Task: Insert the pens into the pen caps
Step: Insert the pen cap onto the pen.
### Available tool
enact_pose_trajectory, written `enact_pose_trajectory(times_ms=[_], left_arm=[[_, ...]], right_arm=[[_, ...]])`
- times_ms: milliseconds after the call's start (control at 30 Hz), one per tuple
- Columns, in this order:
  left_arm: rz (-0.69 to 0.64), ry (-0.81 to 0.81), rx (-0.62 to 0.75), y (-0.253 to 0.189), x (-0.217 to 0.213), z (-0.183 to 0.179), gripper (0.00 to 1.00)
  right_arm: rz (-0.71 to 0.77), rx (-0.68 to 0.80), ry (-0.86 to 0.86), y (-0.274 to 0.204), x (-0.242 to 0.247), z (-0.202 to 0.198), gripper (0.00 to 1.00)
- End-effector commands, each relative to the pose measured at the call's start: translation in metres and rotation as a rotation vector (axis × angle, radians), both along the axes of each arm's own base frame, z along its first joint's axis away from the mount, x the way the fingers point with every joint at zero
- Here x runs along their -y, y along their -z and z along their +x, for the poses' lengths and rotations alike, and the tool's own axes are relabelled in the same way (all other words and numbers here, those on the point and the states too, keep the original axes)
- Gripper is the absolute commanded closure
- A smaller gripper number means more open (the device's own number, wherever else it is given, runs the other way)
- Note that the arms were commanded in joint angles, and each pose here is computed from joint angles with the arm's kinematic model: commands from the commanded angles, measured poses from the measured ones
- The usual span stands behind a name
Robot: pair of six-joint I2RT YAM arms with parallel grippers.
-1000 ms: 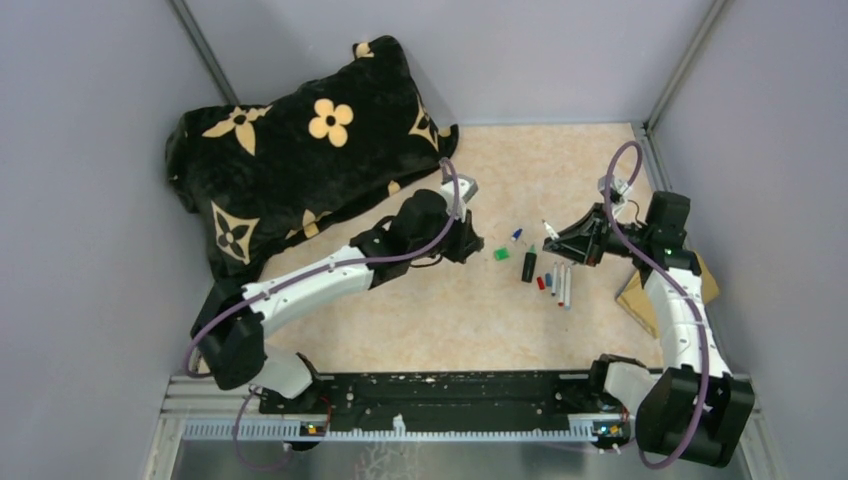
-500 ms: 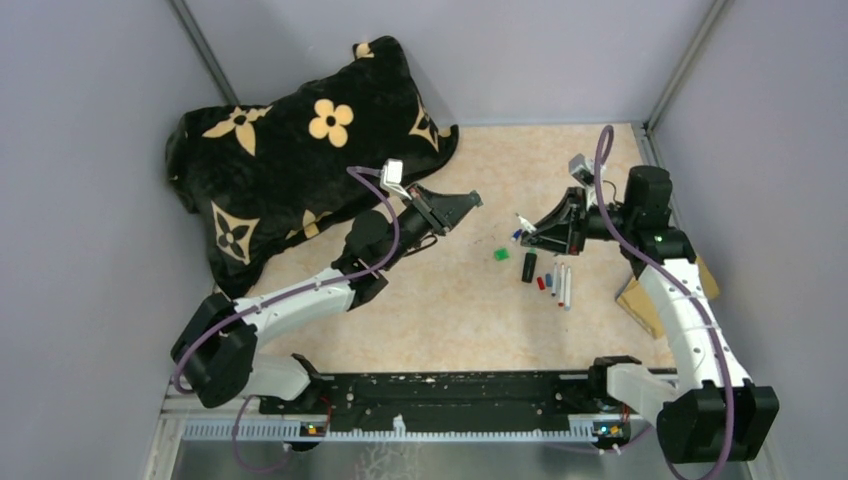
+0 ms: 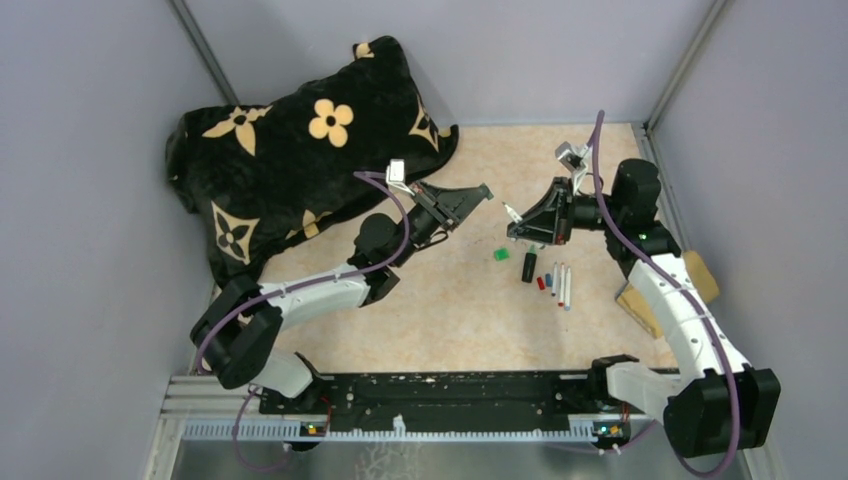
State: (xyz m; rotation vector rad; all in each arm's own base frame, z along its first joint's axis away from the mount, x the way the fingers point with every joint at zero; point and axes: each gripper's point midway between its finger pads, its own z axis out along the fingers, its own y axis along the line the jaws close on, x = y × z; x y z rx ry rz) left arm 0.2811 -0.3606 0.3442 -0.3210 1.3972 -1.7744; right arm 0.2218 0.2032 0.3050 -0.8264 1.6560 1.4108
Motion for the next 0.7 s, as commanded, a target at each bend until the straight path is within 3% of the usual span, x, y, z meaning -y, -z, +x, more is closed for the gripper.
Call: enact_pose_trajectory(times_ms=[0, 667], left_arm=[[-0.099, 0.033, 0.049, -0.029, 0.003, -0.006, 1.00], [-0.095, 0.092, 0.039, -0.019, 0.017, -0.013, 1.00]], right_arm=[[0.013, 0.000, 0.009, -0.003, -0.005, 0.004, 1.00], [-0.002, -0.026, 0.034, 0.007, -0.012, 0.014, 1.00]])
